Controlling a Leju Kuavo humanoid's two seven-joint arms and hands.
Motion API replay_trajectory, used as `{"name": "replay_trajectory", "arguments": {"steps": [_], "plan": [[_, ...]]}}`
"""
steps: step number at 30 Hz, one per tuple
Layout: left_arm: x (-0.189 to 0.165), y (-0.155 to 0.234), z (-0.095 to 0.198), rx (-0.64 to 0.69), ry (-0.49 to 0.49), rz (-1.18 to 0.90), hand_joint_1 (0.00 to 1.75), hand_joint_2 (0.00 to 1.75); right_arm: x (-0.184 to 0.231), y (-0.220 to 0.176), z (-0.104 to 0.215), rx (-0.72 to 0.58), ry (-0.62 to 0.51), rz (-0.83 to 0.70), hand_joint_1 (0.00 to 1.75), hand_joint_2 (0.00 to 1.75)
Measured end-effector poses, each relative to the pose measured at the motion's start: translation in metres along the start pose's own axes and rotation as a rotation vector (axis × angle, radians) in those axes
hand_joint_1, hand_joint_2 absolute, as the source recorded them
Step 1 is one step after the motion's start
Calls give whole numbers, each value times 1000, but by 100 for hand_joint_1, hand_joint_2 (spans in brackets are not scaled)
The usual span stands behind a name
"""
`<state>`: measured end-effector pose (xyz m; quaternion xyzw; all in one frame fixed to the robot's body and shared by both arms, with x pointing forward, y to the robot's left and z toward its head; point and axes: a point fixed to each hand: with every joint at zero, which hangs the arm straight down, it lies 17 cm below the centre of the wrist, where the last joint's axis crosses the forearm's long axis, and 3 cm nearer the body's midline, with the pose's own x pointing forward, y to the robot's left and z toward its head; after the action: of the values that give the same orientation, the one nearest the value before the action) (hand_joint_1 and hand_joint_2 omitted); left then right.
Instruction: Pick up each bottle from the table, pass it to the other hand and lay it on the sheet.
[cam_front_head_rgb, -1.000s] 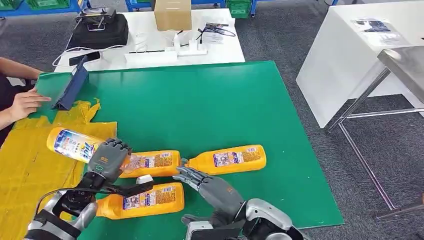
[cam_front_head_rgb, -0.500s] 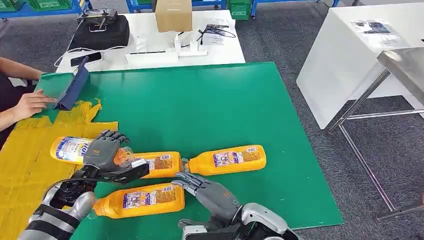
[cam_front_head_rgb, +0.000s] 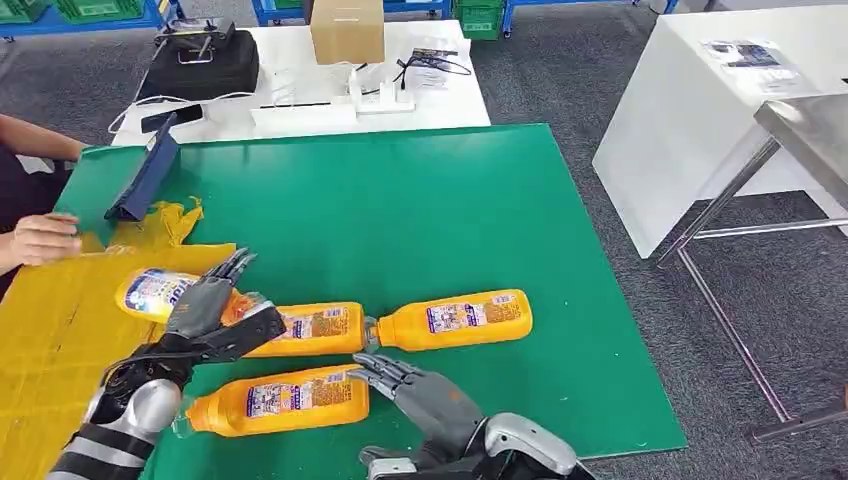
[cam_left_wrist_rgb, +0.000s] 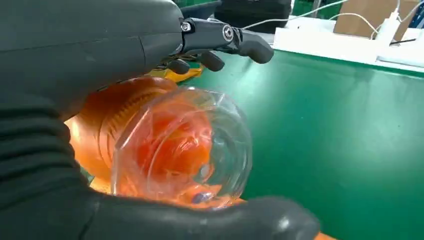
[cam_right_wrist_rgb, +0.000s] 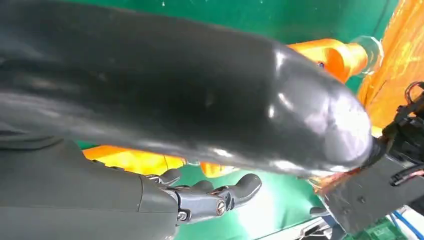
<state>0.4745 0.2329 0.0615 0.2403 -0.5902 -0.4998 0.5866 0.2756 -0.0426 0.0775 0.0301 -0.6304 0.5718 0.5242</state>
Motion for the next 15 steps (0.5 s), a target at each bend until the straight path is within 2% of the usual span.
{"name": "replay_trajectory", "arguments": {"steps": [9,15], "plan": [[-2,1,3,8,6,20,0,0,-2,1,1,6,4,5,0,0],[1,4,7,20,-4,111,0,0,-4,3,3,16,6,8,0,0]]}}
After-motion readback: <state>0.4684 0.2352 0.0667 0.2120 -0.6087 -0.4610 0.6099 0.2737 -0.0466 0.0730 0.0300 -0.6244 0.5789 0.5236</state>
